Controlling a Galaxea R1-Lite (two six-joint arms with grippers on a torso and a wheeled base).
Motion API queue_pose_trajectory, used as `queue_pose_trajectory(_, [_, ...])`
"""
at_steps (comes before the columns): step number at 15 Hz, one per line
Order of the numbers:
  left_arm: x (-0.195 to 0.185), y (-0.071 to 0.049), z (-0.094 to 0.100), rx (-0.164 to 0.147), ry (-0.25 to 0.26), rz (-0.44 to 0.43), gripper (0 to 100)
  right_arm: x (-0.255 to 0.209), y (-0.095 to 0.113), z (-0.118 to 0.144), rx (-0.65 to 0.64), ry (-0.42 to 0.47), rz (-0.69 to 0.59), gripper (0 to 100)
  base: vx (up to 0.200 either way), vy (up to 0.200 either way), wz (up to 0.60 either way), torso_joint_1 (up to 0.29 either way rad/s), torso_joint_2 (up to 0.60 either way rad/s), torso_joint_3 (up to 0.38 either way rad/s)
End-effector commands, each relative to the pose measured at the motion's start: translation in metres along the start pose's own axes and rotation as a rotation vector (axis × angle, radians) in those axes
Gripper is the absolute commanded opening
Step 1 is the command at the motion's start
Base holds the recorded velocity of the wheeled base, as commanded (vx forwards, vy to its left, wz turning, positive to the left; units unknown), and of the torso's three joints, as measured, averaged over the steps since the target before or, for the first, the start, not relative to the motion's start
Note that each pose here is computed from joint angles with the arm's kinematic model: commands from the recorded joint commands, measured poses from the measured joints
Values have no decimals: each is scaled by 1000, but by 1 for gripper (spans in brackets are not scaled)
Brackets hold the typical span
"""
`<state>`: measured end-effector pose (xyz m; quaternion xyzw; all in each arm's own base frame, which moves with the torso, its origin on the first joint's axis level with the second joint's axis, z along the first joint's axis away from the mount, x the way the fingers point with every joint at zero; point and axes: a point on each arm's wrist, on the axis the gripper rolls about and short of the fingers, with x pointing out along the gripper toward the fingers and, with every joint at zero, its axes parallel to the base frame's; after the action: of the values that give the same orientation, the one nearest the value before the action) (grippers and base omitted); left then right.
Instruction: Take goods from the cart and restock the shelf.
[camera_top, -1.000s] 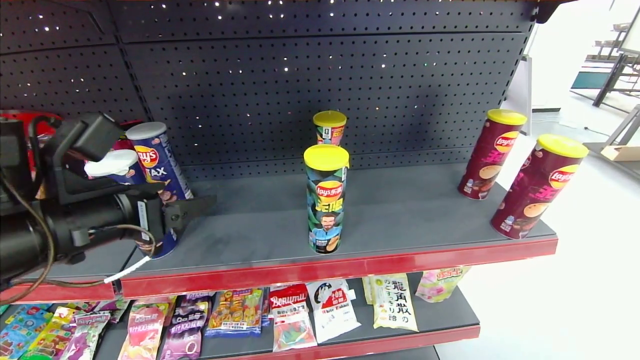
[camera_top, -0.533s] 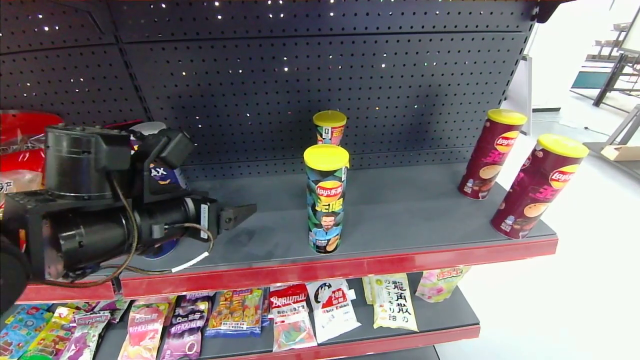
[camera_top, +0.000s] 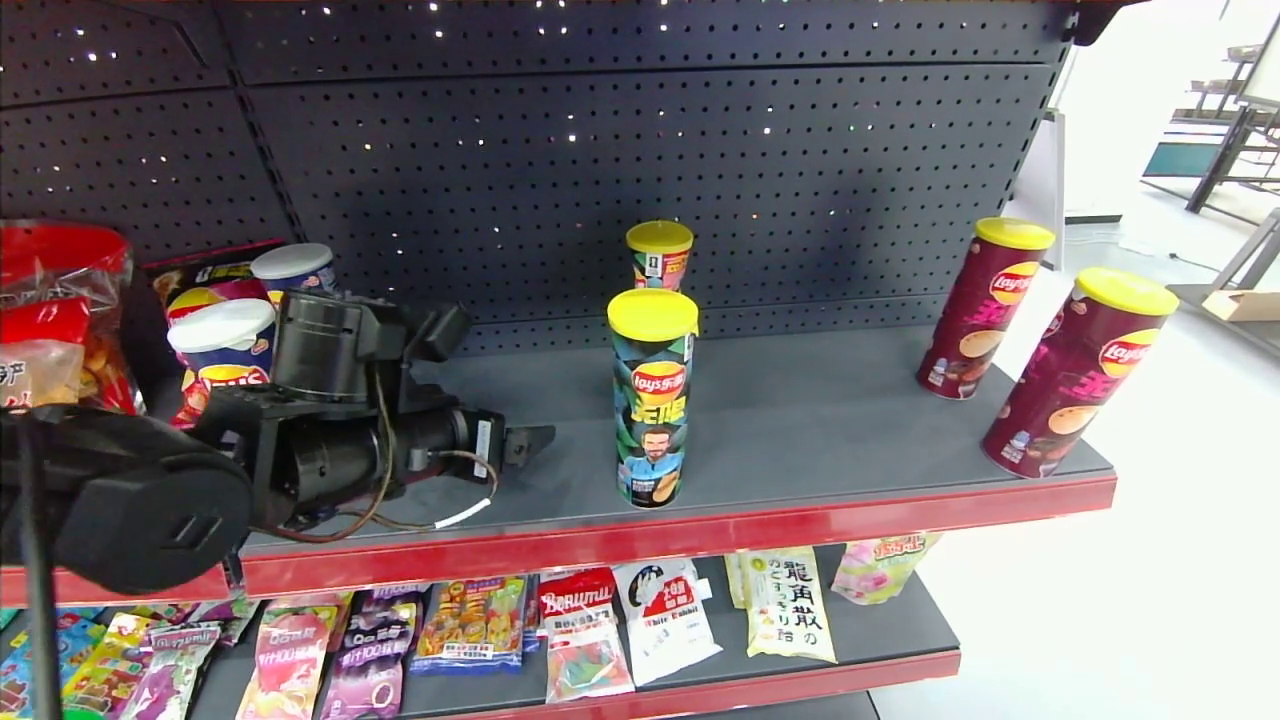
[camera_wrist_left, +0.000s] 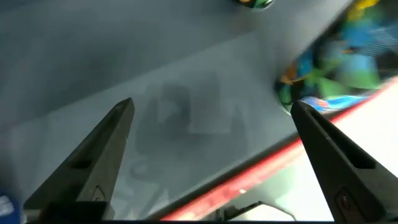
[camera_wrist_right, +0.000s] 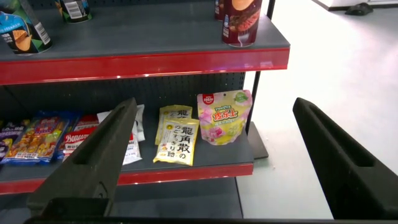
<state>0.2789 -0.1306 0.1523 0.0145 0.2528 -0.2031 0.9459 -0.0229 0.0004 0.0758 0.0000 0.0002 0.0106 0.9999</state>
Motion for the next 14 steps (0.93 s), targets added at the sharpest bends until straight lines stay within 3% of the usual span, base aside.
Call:
queue_pose_trajectory(1, [21,-4,-11,7,58,0,100,0,0,0,0,0,0,100,0,0,0,0,0,0])
queue_pose_trajectory(14, [60,-19,-21,36,117,-28,100,0,0,0,0,0,2,100,0,0,0,0,0,0])
